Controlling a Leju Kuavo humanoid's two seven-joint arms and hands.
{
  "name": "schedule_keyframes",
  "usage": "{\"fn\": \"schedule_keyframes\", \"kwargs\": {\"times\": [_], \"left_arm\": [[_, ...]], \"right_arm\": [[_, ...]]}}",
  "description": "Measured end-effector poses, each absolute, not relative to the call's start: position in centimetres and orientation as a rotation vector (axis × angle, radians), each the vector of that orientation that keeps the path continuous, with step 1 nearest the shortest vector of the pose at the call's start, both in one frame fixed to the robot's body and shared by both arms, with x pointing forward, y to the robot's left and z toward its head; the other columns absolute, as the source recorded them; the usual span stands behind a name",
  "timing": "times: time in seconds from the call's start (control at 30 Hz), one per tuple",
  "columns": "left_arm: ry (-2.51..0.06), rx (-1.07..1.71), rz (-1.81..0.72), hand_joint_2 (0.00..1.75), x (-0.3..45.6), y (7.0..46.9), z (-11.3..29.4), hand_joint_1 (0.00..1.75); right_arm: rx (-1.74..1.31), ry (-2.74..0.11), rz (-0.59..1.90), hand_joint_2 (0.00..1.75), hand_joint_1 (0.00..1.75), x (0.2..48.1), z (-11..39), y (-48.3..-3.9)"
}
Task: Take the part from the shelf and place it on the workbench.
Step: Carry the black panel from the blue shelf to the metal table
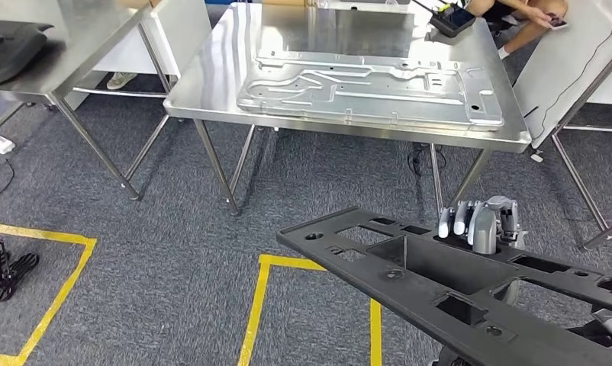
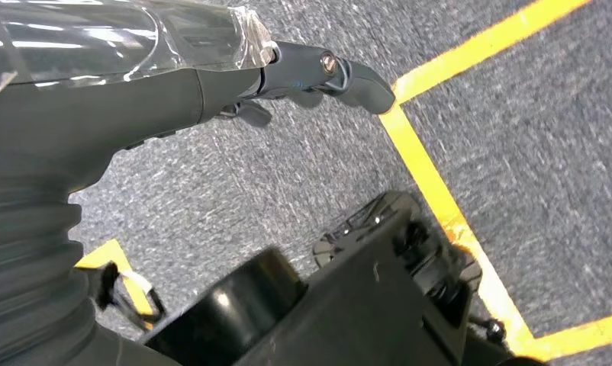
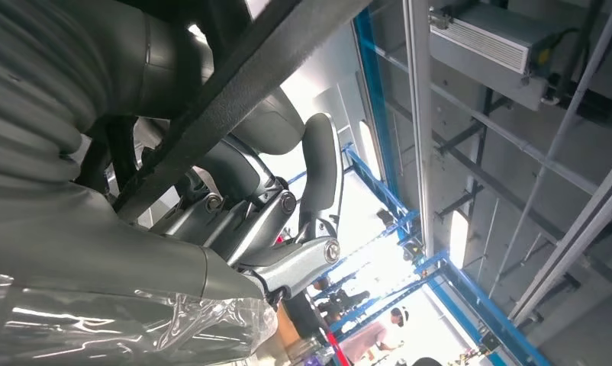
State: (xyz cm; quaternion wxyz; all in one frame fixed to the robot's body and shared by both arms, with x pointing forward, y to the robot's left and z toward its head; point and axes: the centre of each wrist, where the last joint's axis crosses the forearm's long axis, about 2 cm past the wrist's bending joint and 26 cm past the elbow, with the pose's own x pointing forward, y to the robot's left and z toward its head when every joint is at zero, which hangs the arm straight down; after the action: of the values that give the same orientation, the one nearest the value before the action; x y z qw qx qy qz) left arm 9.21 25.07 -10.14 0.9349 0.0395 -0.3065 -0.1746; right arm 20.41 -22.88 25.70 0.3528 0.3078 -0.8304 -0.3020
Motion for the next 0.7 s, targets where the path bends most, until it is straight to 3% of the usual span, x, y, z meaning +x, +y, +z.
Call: {"fn": "schedule_keyframes", "kwargs": {"times": [0.7], "left_arm": [[-0.634, 0.089, -0.360, 1.75, 9.52, 25.44, -10.10, 0.00]], "right_arm": [[0.761, -2.193, -0.816, 1.75, 1.75, 19.96, 26.04, -22.83]]}}
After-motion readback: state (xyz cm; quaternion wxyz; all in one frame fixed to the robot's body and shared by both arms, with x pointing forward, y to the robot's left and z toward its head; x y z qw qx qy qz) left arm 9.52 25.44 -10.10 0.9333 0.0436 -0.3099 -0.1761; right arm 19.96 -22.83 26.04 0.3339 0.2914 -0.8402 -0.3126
